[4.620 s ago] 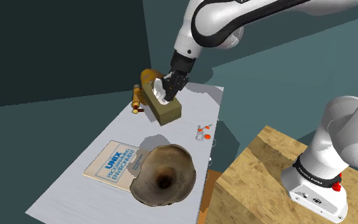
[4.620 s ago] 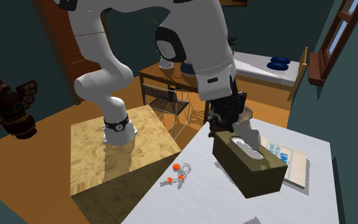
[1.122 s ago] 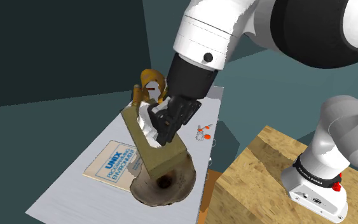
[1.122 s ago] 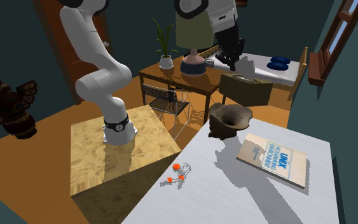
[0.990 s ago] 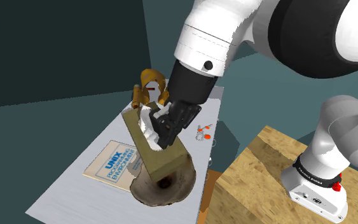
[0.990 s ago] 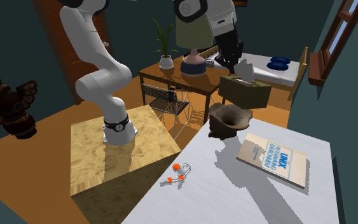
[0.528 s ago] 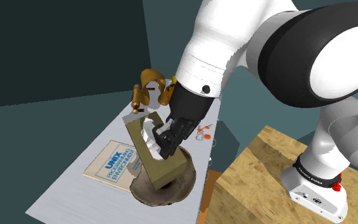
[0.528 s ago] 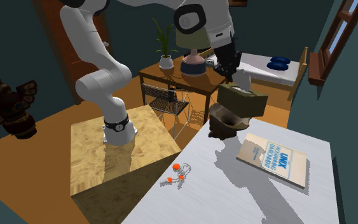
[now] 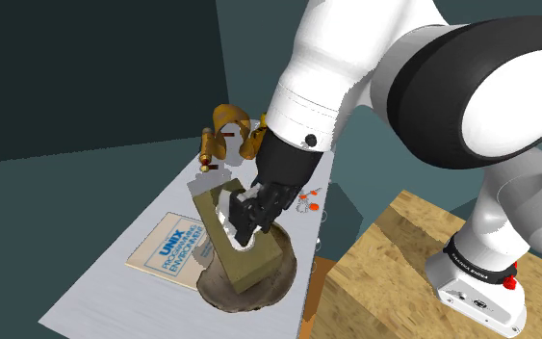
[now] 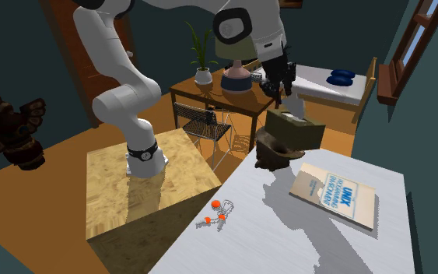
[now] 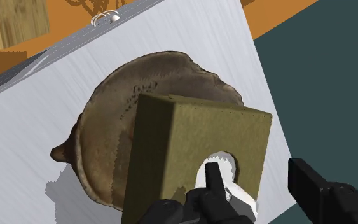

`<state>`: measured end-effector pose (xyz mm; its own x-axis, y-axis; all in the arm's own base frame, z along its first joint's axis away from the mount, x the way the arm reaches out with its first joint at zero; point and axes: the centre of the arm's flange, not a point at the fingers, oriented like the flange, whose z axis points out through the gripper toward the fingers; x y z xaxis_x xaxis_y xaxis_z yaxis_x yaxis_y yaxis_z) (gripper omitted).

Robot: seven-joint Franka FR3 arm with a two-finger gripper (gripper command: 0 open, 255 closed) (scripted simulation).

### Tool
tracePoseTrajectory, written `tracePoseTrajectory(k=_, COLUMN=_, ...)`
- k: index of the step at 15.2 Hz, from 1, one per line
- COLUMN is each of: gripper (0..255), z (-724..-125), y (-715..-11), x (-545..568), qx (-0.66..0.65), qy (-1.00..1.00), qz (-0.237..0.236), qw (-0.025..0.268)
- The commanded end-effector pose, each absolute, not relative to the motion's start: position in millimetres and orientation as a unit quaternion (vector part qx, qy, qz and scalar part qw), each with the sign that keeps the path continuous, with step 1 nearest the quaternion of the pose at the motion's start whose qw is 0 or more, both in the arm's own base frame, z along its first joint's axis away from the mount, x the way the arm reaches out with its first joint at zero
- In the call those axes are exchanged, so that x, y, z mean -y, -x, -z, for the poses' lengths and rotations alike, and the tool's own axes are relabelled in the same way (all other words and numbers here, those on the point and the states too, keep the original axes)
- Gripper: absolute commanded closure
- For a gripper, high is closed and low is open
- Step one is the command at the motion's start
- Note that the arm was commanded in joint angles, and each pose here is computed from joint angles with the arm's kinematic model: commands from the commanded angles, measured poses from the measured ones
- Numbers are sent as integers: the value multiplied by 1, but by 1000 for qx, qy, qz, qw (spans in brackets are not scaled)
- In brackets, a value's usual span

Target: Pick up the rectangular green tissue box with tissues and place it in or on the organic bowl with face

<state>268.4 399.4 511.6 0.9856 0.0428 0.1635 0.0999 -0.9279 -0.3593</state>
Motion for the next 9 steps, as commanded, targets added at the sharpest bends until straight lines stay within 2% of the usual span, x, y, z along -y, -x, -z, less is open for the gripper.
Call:
tracePoseTrajectory(k=1, gripper=0, z=-512, y=-268, x=-399, qx=36, qy=979, qz=77, qw=186)
tracePoseTrajectory(k=5, gripper=0, z=-512, y=-268, x=-399, qx=36, qy=979, qz=77, qw=186)
tracePoseTrajectory(k=9, gripper=0, z=-558, y=-262, x=-381, qx=36, qy=979, qz=77, qw=186)
